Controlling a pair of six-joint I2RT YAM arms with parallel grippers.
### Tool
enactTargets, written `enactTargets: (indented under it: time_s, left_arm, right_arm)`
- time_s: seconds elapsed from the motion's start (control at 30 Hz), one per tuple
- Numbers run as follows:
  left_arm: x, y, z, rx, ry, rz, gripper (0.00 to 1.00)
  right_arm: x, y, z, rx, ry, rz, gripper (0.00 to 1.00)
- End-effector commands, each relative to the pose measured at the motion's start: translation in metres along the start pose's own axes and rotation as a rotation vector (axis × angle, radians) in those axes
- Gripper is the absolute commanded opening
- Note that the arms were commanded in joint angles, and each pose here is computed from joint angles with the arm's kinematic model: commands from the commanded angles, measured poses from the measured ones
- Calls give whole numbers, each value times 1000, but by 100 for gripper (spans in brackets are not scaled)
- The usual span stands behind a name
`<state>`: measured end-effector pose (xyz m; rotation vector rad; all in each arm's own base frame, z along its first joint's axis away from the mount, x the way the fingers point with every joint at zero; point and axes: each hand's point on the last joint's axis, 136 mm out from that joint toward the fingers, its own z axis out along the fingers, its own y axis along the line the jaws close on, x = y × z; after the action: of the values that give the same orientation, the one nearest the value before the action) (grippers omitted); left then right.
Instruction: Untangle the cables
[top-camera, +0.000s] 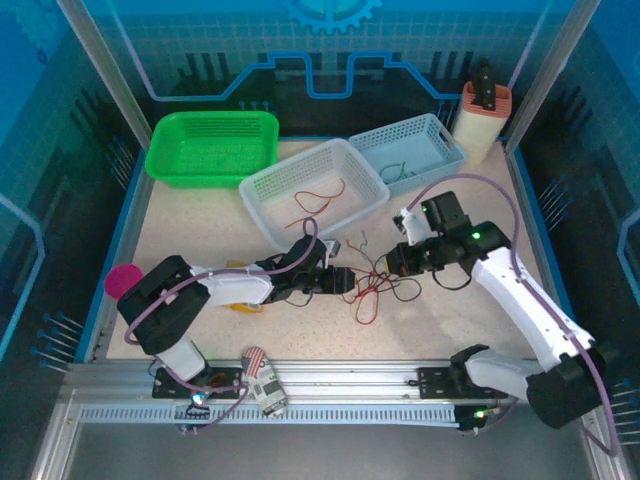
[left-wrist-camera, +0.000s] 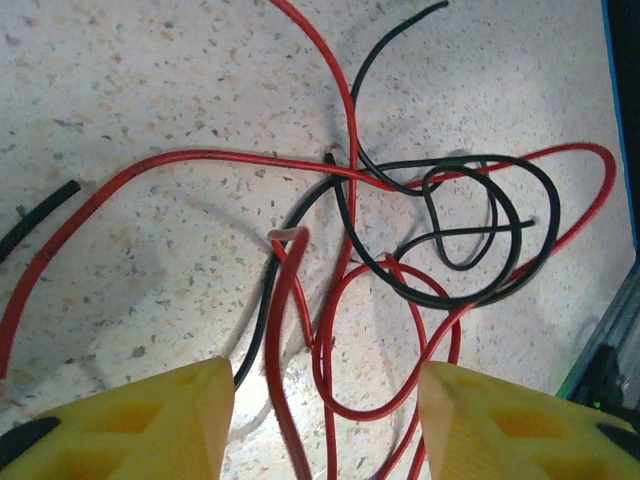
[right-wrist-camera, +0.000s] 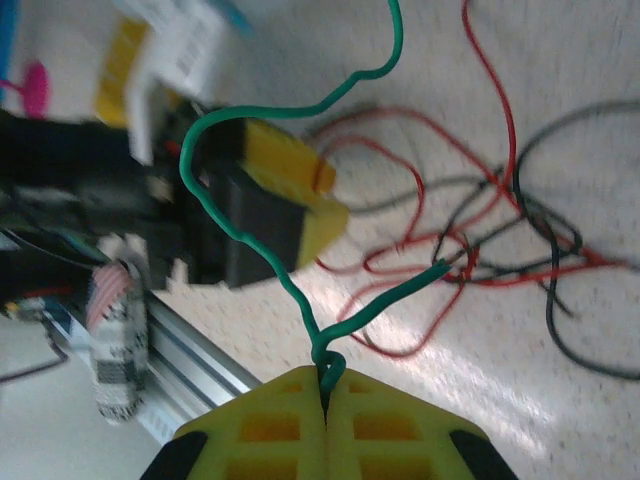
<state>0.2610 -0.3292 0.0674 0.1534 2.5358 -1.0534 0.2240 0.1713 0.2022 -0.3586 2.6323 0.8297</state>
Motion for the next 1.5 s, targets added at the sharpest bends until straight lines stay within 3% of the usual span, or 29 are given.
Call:
enactTargets:
  time_s: [0.0, 0.2, 0.37, 0.53, 0.73, 0.97, 1.23, 1.47]
  left_arm:
    - [-14, -10, -26, 38, -95, 51, 59]
    - [-45, -30, -88, 108, -286, 92, 73]
    - [-74, -63, -142, 168, -402, 145, 90]
    - [-99, -88, -173, 253, -437, 113, 92]
    - [-119, -118, -187, 406, -433, 40, 86]
    - [-133, -139, -188, 530, -443, -11, 68]
    - [-148, -139, -186, 482, -486, 37, 54]
    - [-141, -128, -180, 438, -467, 26, 53]
  right_arm:
    - [-53, 25, -38, -68, -239, -1, 0]
    - [-105, 45, -76, -139, -478, 20, 0]
    - [-119, 60, -77, -218, -496, -6, 0]
    - [-124, 70, -70, -254, -501, -24, 0]
    - [-124, 81, -60, -275, -489, -48, 0]
    - [-119, 89, -49, -299, -451, -57, 0]
    - [-110, 91, -39, -340, -389, -46, 0]
    - [-131, 45, -34, -165, -479, 104, 0]
